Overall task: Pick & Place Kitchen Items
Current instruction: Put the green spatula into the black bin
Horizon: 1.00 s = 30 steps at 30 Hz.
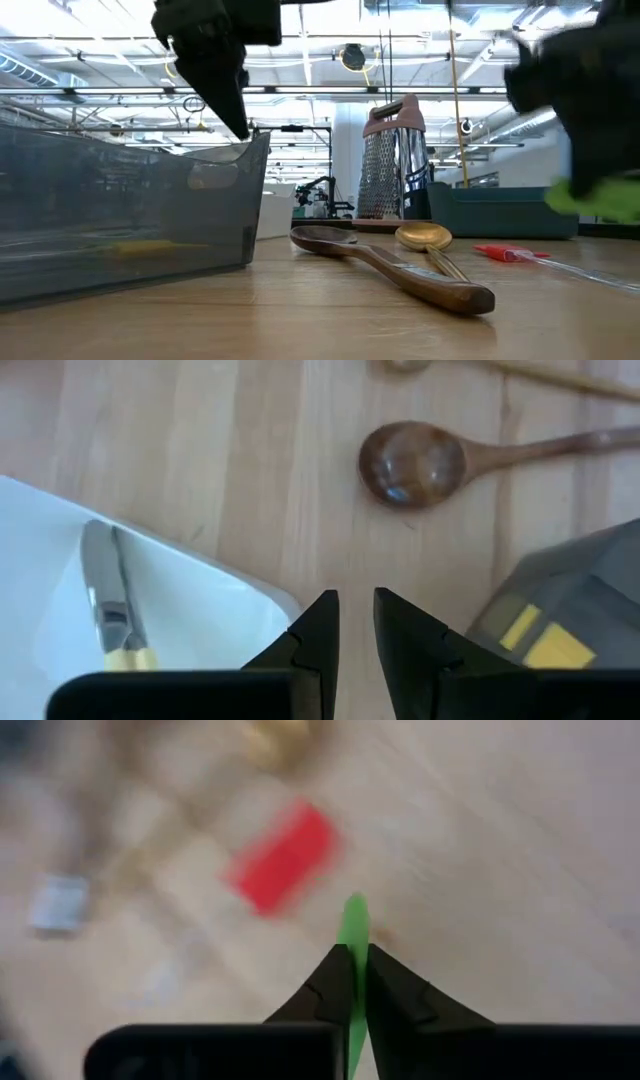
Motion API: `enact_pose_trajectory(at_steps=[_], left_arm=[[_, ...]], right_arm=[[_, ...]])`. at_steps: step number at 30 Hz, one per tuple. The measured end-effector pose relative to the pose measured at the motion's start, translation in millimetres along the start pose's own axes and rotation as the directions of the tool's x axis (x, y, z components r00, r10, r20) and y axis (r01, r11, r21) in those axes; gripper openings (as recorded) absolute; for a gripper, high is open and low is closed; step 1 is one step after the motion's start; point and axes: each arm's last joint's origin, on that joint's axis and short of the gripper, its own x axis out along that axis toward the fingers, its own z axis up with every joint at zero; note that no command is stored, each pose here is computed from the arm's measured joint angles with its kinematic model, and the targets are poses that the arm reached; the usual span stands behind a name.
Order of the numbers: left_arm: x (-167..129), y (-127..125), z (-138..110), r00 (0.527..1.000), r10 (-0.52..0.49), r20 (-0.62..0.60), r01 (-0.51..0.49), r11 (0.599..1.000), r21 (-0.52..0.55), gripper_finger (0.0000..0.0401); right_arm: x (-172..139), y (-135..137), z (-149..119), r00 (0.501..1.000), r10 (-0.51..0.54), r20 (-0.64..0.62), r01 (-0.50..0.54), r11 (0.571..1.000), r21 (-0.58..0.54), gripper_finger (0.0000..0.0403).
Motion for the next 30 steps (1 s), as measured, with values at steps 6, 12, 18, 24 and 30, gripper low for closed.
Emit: enact_pose_trajectory(at_steps=[6,12,18,24,30], left_arm=[[-33,-7,-2,0.994,0.010,0.108,-0.004,0.998,-0.062,0.0072],[-60,-22,-7,0.971,0.053,0.233,-0.029,0.994,-0.103,0.0072],[-71,-45,-9,0.932,0.098,0.349,-0.067,0.993,-0.100,0.0072],[-83,-69,-2,0.844,0.088,0.529,-0.056,0.995,-0.076,0.0072],[-84,-83,0,0.723,0.125,0.679,-0.084,0.992,-0.092,0.0072]], right_arm=[[-30,18,24,0.916,0.259,0.307,-0.182,0.949,-0.258,0.0011],[-54,40,50,0.720,0.514,0.466,-0.130,0.760,-0.637,0.0012],[-62,54,70,0.534,0.618,0.577,0.097,0.633,-0.768,0.0012],[-55,59,85,0.441,0.631,0.639,0.246,0.600,-0.761,0.0013],[-47,65,101,0.323,0.756,0.569,0.281,0.497,-0.821,0.0013]])
